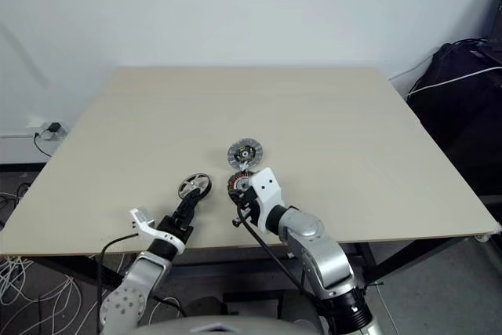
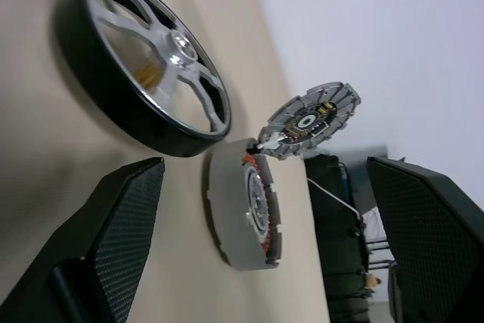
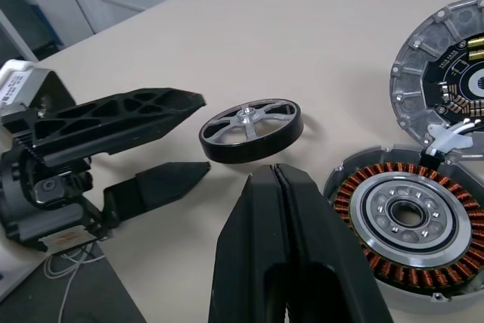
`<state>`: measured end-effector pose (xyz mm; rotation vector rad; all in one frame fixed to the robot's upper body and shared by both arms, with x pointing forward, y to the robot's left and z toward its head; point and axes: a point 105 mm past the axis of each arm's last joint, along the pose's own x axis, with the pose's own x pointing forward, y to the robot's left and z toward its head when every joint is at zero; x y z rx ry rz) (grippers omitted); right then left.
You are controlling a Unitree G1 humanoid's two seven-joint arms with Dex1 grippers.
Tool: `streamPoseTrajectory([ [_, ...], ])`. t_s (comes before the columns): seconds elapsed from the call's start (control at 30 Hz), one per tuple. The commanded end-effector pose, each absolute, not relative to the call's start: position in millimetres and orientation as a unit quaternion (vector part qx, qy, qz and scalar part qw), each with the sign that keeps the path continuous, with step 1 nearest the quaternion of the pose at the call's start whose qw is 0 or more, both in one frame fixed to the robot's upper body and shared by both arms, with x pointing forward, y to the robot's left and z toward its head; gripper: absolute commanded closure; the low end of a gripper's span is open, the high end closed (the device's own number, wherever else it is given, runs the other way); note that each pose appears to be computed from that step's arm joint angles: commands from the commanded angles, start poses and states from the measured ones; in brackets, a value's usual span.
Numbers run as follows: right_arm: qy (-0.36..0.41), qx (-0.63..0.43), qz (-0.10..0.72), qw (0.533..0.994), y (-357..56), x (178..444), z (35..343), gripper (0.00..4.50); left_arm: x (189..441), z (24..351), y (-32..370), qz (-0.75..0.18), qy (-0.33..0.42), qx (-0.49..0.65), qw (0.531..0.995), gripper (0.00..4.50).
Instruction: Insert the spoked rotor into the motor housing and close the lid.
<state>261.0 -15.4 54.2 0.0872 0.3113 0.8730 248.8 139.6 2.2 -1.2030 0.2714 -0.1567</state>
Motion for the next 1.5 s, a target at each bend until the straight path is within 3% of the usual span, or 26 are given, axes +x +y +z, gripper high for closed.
streamPoseTrajectory([
  [0.03,0.115,0.042,0.429,0.895,-11,263,73,4.45,257,10,130,-0.082,0.115,-0.597,0.79,0.0],
  [0.8,0.113,0.041,0.422,0.899,-12,266,74,4.45,272,-2,131,-0.041,0.125,-0.617,0.776,0.0],
  [0.9,0.112,0.04,0.421,0.899,-12,267,74,4.5,273,-2,131,-0.039,0.124,-0.619,0.775,0.59],
  [1.27,0.11,0.04,0.418,0.901,-13,268,75,4.5,276,-2,129,-0.035,0.121,-0.626,0.769,4.19],
  [1.5,0.109,0.041,0.416,0.902,-13,268,75,4.5,277,-3,131,-0.023,0.118,-0.636,0.762,4.21],
])
